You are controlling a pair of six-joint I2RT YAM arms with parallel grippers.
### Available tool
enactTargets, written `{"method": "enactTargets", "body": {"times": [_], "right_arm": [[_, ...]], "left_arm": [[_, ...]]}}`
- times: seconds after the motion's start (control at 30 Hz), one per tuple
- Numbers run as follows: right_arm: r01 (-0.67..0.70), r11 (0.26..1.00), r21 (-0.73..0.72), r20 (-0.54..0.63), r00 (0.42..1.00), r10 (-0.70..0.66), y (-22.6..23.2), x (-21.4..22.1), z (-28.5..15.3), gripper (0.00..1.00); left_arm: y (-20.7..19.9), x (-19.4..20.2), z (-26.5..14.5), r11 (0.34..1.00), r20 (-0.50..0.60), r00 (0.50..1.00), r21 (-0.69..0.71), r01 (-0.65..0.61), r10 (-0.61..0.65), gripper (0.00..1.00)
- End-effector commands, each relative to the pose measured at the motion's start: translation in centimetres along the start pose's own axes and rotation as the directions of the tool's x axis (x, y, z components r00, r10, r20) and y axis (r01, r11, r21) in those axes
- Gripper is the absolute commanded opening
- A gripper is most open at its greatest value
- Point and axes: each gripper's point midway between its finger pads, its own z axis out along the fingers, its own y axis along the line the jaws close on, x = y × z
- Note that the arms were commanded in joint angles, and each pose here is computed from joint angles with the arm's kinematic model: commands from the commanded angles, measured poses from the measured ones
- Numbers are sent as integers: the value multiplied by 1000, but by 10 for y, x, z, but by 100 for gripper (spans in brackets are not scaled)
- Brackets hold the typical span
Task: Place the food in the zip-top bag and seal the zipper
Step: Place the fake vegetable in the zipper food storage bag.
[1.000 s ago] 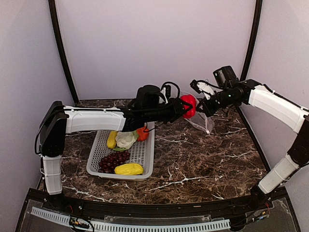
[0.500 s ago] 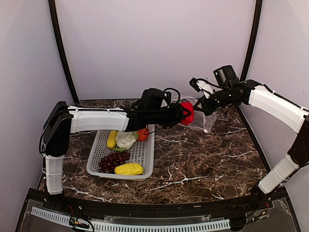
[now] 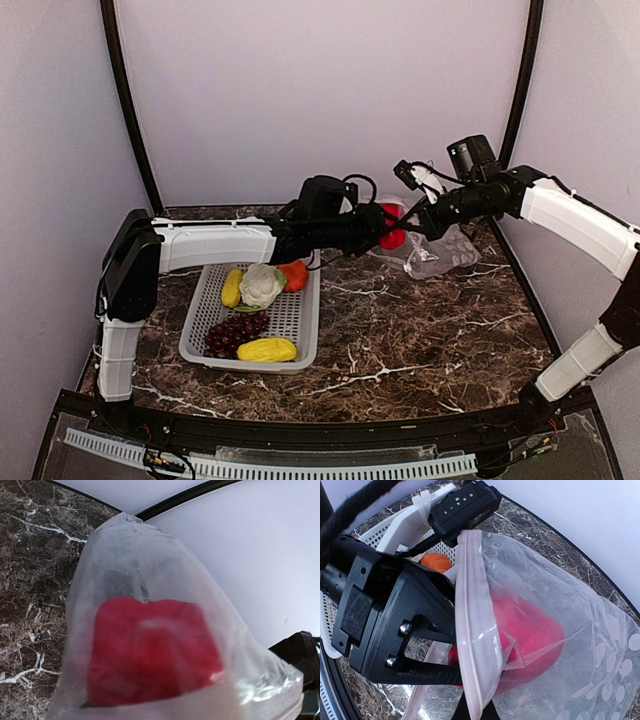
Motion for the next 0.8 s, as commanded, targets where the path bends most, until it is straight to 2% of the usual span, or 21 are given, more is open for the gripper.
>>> {"method": "enactTargets", "body": {"times": [0.0,0.2,0.3,0.6,0.77], "right_arm": [[-8,1000,20,32,999,8,-5,-3,-11,0],[-53,995,81,31,998,50,-30,4,-14,0],[-55,992,117,23,998,52,-39,8,-12,0],[-60,977,206,-45,996,71,-70,23,4,0],[-13,938,347,-26,999,24,-107,0,-20,0]], "left_arm": [[-22,-4,-1,997,-10,1000,75,-11,12,69],[-38,-6,-10,993,-8,999,106,-51,52,74],[-50,-5,-16,987,6,993,105,-118,118,74],[-100,11,-32,935,-46,965,263,-239,259,68],[-69,13,-55,942,-58,944,112,-316,324,66]]}}
